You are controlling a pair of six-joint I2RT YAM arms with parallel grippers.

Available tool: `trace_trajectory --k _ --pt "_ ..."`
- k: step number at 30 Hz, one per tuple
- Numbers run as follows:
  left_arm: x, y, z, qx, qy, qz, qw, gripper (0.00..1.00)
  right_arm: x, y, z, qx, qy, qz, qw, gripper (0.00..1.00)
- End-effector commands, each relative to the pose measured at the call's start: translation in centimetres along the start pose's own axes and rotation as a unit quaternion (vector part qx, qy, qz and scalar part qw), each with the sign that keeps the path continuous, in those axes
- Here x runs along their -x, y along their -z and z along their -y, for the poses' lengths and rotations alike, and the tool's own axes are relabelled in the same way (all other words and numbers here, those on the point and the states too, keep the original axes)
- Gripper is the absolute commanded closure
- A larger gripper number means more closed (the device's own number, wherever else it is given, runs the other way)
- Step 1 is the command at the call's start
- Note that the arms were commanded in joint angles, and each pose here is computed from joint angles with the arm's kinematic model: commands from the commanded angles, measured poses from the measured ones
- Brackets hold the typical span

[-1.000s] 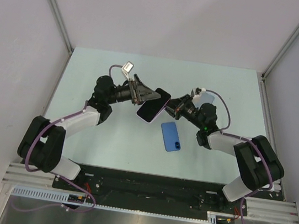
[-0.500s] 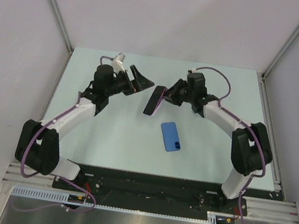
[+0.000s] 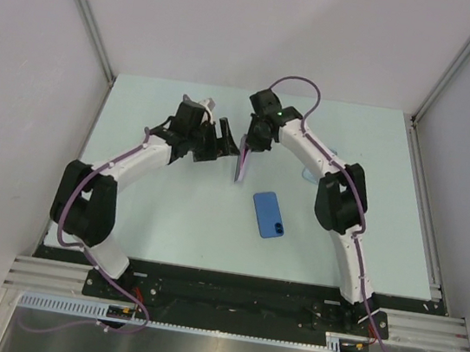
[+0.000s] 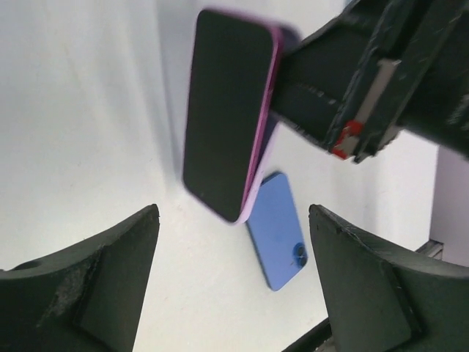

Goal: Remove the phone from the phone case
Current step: Remove the phone case from the phone.

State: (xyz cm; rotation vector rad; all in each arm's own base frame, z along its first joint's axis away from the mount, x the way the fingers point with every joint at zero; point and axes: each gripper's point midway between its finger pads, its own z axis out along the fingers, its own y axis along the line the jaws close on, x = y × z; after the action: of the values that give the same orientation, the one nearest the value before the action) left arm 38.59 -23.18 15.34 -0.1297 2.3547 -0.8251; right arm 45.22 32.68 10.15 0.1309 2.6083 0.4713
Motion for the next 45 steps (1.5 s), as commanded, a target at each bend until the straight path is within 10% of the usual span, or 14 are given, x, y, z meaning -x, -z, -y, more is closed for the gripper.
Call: trace_trajectory --k 1,29,45 --pt "-0.1 0.5 -2.0 0.044 0.022 -0.016 0.999 0.14 -0.9 -0.1 2.7 -0.087 0.047 -0.029 0.995 1.00" --pt "-0.7 -0.9 -4.7 0.038 0.096 -0.032 0.994 0.21 -9.0 -9.8 8.7 -0.218 0.089 -0.108 0.966 0.77" --pt "-2.1 -3.0 -4.2 0.029 0.098 -0.058 0.993 0.22 -16.1 -7.8 8.5 -0.187 0.125 -0.158 0.961 0.72"
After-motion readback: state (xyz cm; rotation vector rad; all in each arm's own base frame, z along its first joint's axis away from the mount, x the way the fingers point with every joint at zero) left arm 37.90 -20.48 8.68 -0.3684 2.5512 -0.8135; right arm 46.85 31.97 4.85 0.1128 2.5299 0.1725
